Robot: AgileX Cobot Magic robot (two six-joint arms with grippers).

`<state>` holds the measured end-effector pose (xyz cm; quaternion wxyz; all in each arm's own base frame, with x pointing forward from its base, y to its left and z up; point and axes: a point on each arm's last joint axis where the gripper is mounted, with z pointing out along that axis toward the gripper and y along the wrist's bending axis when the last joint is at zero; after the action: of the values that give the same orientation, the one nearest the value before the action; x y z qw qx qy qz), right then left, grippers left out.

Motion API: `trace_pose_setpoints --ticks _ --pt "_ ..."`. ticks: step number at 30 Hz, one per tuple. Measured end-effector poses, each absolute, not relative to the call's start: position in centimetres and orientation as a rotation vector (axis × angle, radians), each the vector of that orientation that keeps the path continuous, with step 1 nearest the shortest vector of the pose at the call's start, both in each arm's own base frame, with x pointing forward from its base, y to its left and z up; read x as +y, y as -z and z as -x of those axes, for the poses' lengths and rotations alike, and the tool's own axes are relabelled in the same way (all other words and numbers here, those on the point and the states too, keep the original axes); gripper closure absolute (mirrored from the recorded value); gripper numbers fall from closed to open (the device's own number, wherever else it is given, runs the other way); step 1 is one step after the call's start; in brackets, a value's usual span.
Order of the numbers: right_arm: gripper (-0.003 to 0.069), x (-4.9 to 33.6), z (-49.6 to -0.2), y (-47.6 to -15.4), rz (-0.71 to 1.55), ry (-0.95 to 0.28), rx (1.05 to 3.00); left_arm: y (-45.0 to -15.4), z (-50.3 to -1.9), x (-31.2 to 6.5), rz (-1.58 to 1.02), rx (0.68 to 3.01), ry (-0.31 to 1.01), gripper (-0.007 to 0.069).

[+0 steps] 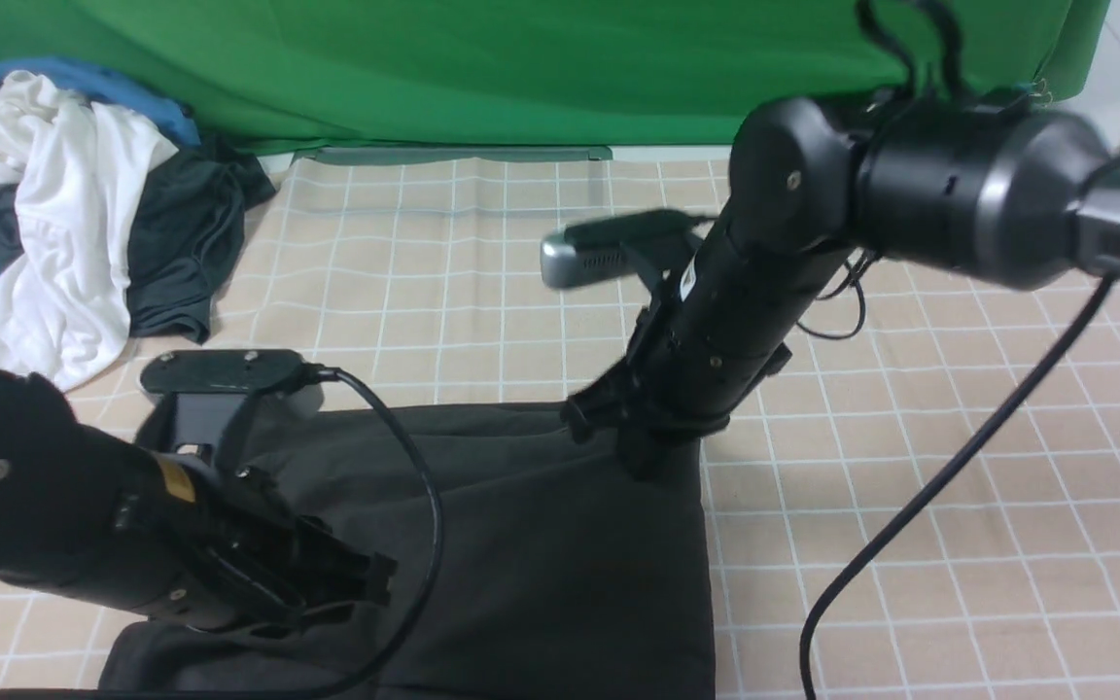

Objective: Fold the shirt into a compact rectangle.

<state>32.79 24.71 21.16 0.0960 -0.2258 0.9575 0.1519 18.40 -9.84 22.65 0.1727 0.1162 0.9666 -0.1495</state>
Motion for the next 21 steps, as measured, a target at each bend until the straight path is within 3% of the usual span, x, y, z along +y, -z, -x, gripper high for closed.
trace_pose_setpoints --ticks 4,12,17,21 --pt "0.0624 24.6 -33.6 -19.2 0.645 -0.346 2.862 -24.6 -17.0 -9.2 -0.332 2.678 0.439 0.0606" --pt "0.0624 24.8 -34.2 -19.8 0.651 -0.337 2.819 -27.8 -13.6 -7.9 -0.333 2.569 0.492 0.0606" --pt "0.0624 24.2 -33.5 -22.9 0.679 -0.327 2.774 -29.3 -11.7 -7.0 -0.312 2.491 0.503 0.0606" --pt "0.0624 22.6 -32.3 -27.4 0.716 -0.252 2.68 -29.9 -10.4 -6.1 -0.283 2.458 0.482 0.0606"
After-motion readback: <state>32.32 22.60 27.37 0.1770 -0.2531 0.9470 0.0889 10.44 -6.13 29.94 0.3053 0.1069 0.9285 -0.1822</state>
